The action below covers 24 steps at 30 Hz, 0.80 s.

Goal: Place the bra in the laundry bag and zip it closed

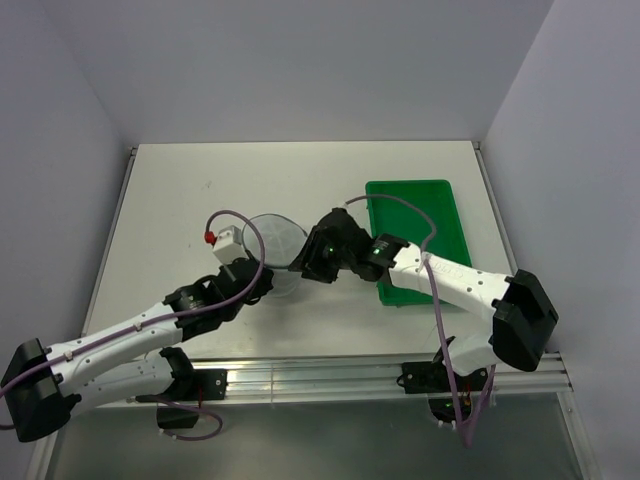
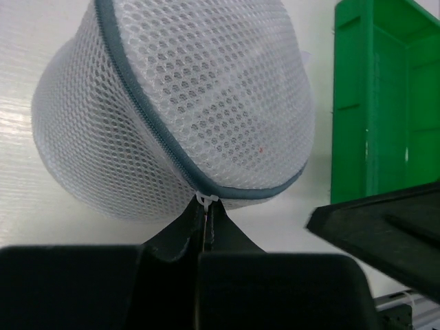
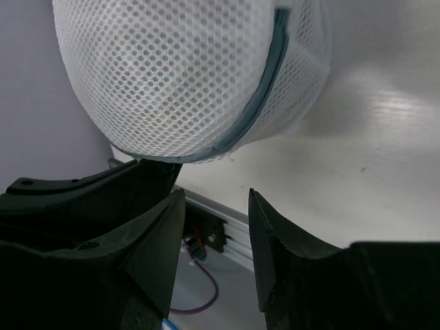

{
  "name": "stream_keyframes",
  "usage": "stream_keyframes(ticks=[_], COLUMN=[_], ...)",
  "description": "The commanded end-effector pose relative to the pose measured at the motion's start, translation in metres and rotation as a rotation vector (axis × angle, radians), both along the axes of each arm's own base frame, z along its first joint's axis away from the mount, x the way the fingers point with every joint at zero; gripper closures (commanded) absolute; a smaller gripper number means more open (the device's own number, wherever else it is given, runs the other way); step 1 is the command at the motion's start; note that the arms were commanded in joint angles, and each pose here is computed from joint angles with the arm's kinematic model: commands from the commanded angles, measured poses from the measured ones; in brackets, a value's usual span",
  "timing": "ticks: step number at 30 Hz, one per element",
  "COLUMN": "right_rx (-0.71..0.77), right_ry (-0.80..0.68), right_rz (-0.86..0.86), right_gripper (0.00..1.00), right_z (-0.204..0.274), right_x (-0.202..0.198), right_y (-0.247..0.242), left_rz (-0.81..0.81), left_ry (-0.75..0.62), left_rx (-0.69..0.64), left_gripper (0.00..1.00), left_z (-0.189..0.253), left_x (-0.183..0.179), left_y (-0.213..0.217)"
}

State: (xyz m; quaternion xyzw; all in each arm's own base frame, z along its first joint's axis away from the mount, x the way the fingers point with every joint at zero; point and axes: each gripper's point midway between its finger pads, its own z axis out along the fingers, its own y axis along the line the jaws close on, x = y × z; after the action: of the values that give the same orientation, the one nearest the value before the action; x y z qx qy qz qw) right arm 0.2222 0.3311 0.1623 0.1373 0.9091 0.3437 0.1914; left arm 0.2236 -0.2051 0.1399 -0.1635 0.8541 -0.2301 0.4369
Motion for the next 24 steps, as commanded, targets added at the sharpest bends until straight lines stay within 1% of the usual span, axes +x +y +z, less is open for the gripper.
stream_keyframes(ticks=[1, 3, 5, 6, 8, 12, 14, 24], right_rx=[0.130, 0.173, 0.183, 0.175, 0.189, 0.208, 0.248, 0.279], right_ry=[0.016, 0.026, 0.028, 0.018, 0.009, 0.020, 0.007, 0.021], right_rz=[-0.122, -0.149, -0.156, -0.195, -0.221, -0.271, -0.285, -0.293], right_gripper=[0.50, 0.50, 0.50, 0.49, 0.48, 0.46, 0.46, 0.46], right_z=[0.010, 0.007, 0.007, 0.005, 0.007, -0.003, 0.004, 0.000], right_x=[0.009, 0.010, 0.008, 0.014, 0.016, 0.017, 0.022, 0.030], right_y=[0.017, 0.020, 0.020, 0.015, 0.012, 0.008, 0.011, 0.025], left_rz=[-0.030, -0.041, -0.047, -0.049, -0.060, -0.066, -0.068, -0.095], left_ry=[-0.030, -0.028, -0.020, -0.019, -0.018, -0.021, -0.019, -0.022], left_rx=[-0.083, -0.087, -0.084, -0.082, -0.080, -0.078, -0.074, -0.059], left_gripper=[1.00, 1.00, 1.00, 1.00, 1.00, 1.00, 1.00, 1.00], left_z=[0.012, 0.011, 0.009, 0.009, 0.009, 0.009, 0.009, 0.011], left_x=[-0.001, -0.003, -0.005, -0.006, -0.007, -0.008, -0.009, -0.010], left_y=[-0.019, -0.021, -0.021, -0.021, -0.022, -0.021, -0.021, -0.022])
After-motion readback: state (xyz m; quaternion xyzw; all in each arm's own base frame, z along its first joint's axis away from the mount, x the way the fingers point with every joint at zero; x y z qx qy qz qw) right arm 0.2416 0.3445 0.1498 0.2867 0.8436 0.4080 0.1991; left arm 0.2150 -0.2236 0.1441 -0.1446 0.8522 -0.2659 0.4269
